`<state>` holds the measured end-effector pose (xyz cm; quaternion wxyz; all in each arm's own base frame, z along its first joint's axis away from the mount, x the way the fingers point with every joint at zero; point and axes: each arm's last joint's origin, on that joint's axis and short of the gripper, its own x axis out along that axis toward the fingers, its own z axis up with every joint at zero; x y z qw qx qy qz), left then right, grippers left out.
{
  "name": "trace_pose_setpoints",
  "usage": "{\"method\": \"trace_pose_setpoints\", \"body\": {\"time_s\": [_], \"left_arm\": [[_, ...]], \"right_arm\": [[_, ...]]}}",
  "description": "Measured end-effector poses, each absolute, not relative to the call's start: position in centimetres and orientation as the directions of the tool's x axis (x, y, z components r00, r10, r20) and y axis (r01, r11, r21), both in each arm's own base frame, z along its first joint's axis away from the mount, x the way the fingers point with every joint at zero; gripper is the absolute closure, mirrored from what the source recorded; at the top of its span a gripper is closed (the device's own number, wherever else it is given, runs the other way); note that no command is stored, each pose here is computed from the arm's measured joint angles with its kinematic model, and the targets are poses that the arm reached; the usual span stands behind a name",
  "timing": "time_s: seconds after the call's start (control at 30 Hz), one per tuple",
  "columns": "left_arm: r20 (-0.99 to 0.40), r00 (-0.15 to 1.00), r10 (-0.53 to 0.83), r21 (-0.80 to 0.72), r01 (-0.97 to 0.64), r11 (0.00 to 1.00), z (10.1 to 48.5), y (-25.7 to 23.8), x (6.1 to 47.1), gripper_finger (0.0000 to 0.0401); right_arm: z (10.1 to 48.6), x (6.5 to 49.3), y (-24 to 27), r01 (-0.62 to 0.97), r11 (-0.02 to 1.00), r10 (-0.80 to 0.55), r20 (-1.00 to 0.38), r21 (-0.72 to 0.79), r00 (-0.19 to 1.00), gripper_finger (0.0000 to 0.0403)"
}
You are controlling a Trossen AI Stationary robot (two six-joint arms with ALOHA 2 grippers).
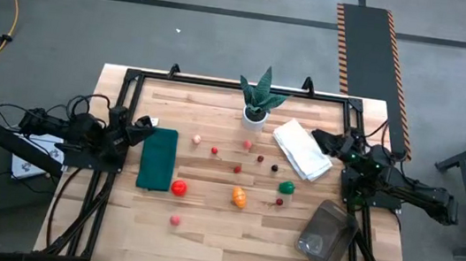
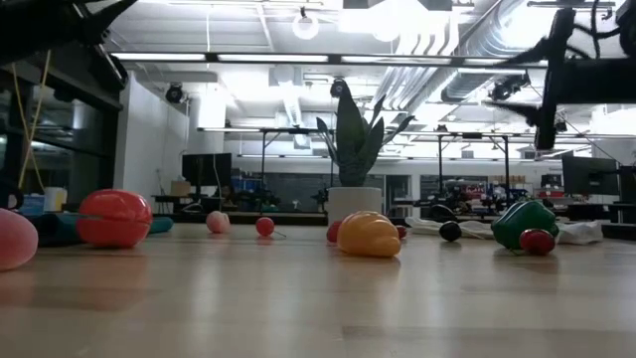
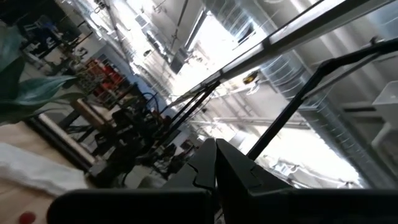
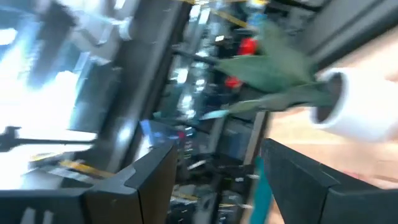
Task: Pick and placing Produce into tupperware
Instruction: Put the green bell pepper into the black bin
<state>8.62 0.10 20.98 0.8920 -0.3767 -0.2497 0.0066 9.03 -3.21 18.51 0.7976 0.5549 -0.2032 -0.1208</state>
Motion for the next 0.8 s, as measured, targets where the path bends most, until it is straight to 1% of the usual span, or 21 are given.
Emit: {"method": "trace_pose_setpoints", "body": {"time_s": [0.13, 0.2, 0.33, 0.43, 0.6, 0.67, 0.8], "left_arm": [[0.441, 0.875, 0.201, -0.675, 0.176, 0.716, 21.0, 0.1, 8.6, 0.04], [0.441, 0.875, 0.201, -0.675, 0.176, 0.717, 21.0, 0.1, 8.6, 0.04], [0.44, 0.875, 0.201, -0.675, 0.175, 0.717, 21.0, 0.1, 8.6, 0.04], [0.44, 0.876, 0.201, -0.676, 0.176, 0.716, 21.0, 0.1, 8.6, 0.04], [0.439, 0.876, 0.201, -0.677, 0.175, 0.715, 21.0, 0.1, 8.6, 0.04], [0.438, 0.876, 0.201, -0.677, 0.174, 0.715, 21.0, 0.1, 8.6, 0.04], [0.438, 0.876, 0.202, -0.677, 0.174, 0.715, 21.0, 0.1, 8.6, 0.04]], "right_arm": [[19.9, 8.8, -3.0, -0.046, 0.395, -0.364, 0.202, 0.918, 0.909, 0.0178], [20.5, 8.9, -2.9, -0.034, 0.397, -0.337, 0.18, 0.917, 0.924, 0.0178], [21.5, 9.3, -2.9, 0.069, 0.387, -0.302, 0.056, 0.919, 0.952, 0.0178], [22.3, 9.9, -3.0, 0.193, 0.394, -0.272, -0.087, 0.898, 0.958, 0.0178], [24.5, 11.4, -3.4, 0.357, 0.457, -0.238, -0.275, 0.814, 0.931, 0.0178], [25.4, 12.2, -3.6, 0.39, 0.487, -0.214, -0.327, 0.781, 0.921, 0.0178], [27.2, 14.0, -3.9, 0.406, 0.548, -0.138, -0.4, 0.731, 0.906, 0.0178]]}}
